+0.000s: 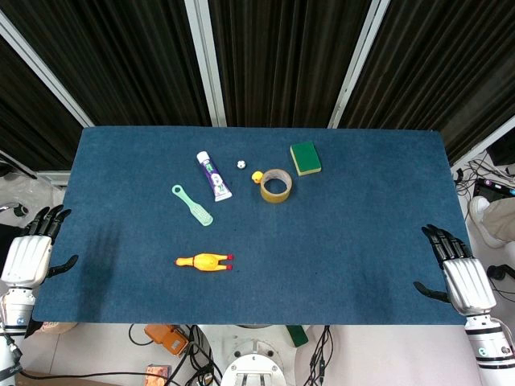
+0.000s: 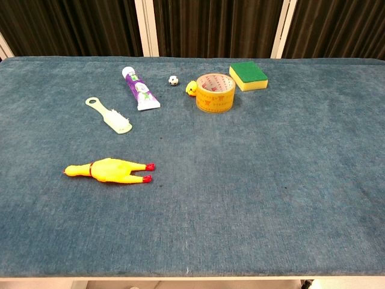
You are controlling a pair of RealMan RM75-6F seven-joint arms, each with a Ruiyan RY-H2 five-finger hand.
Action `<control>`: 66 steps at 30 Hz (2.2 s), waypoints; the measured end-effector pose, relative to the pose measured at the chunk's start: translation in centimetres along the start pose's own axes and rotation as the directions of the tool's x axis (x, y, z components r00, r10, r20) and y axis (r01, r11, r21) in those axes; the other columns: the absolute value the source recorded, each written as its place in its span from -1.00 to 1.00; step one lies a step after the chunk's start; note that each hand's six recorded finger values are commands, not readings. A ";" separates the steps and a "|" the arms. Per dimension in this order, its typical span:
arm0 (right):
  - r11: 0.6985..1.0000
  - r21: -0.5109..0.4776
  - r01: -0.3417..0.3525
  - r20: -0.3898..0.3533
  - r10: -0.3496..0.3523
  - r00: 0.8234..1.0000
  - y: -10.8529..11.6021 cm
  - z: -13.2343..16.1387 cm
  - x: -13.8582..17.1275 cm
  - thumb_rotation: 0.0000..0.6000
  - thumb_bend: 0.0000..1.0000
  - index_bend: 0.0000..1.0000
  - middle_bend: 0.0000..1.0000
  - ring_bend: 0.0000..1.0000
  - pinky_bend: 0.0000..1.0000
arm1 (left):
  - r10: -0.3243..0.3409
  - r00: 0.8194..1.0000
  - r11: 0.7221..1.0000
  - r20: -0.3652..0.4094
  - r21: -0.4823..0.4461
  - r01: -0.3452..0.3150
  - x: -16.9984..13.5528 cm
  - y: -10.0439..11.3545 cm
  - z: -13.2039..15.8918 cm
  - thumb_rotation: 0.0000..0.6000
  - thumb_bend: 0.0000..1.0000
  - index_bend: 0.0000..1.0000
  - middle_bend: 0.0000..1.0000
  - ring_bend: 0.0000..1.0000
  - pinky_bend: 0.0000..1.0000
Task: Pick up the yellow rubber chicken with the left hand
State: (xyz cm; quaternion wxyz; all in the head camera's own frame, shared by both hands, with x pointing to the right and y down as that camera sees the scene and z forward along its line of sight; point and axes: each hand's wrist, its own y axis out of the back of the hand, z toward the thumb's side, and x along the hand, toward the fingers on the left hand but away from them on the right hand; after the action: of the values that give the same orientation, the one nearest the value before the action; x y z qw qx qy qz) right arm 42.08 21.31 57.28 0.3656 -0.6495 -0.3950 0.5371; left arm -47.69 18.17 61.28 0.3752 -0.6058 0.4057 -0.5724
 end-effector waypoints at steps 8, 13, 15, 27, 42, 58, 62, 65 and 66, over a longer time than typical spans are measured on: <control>1.000 0.002 -0.005 0.001 0.005 1.000 -0.1 0.0 0.0 1.00 -0.57 -0.88 -0.75 -0.68 -0.57 | 0.006 1.000 1.000 -0.003 -0.004 -0.006 -0.1 0.2 -0.1 1.00 -0.65 -0.79 -0.90 -0.96 -0.57; 1.000 0.001 -0.007 0.004 0.007 1.000 -0.1 0.0 -0.1 1.00 -0.57 -0.87 -0.75 -0.68 -0.57 | 0.000 1.000 1.000 0.000 -0.004 0.000 -0.1 0.1 0.0 1.00 -0.65 -0.79 -0.90 -0.96 -0.57; 1.000 0.000 -0.012 0.006 0.012 1.000 -0.1 0.0 -0.1 1.00 -0.57 -0.87 -0.75 -0.68 -0.57 | -0.007 1.000 1.000 0.000 -0.014 0.007 -0.1 -0.1 0.2 1.00 -0.65 -0.79 -0.90 -0.96 -0.57; 1.000 -0.012 -0.026 0.018 0.027 0.999 -0.3 -0.1 -0.1 1.00 -0.57 -0.87 -0.75 -0.68 -0.57 | -0.078 0.987 0.985 0.142 -0.142 0.098 0.5 -2.8 6.8 1.00 -0.65 -0.79 -0.90 -0.96 -0.57; 0.999 -0.004 -0.046 0.018 0.046 0.999 -0.4 -0.2 -0.2 1.00 -0.57 -0.86 -0.75 -0.68 -0.57 | -0.182 0.945 0.951 0.270 -0.194 0.239 2.2 -7.8 15.0 1.00 -0.64 -0.79 -0.71 -0.79 -0.56; 0.999 -0.003 -0.050 0.017 0.050 0.999 -0.4 -0.1 -0.2 1.00 -0.57 -0.86 -0.75 -0.68 -0.57 | -0.237 0.911 0.936 0.339 -0.171 0.307 1.2 -9.6 19.2 1.00 -0.64 -0.73 -0.58 -0.76 -0.56; 0.999 -0.002 -0.051 0.019 0.051 0.998 -0.4 -0.2 -0.2 1.00 -0.57 -0.86 -0.75 -0.68 -0.57 | -0.248 0.895 0.933 0.372 -0.158 0.324 1.1 -10.0 20.8 1.00 -0.64 -0.68 -0.57 -0.73 -0.56; 0.999 -0.003 -0.051 0.018 0.051 0.999 -0.4 -0.2 -0.2 1.00 -0.57 -0.86 -0.75 -0.68 -0.57 | -0.257 0.878 0.931 0.403 -0.141 0.337 1.2 -10.4 22.4 1.00 -0.63 -0.67 -0.55 -0.70 -0.56; 0.999 -0.002 -0.052 0.018 0.052 0.998 -0.5 -0.2 -0.2 1.00 -0.57 -0.86 -0.75 -0.68 -0.57 | -0.259 0.874 0.930 0.411 -0.139 0.341 1.3 -10.6 22.8 1.00 -0.63 -0.66 -0.54 -0.69 -0.56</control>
State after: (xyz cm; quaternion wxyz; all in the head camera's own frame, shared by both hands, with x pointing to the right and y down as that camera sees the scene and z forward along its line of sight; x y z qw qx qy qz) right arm 42.16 21.30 57.80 0.3473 -0.6549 -0.3817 0.5520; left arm -24.26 20.85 70.05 0.2885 -0.7980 0.2816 -0.4480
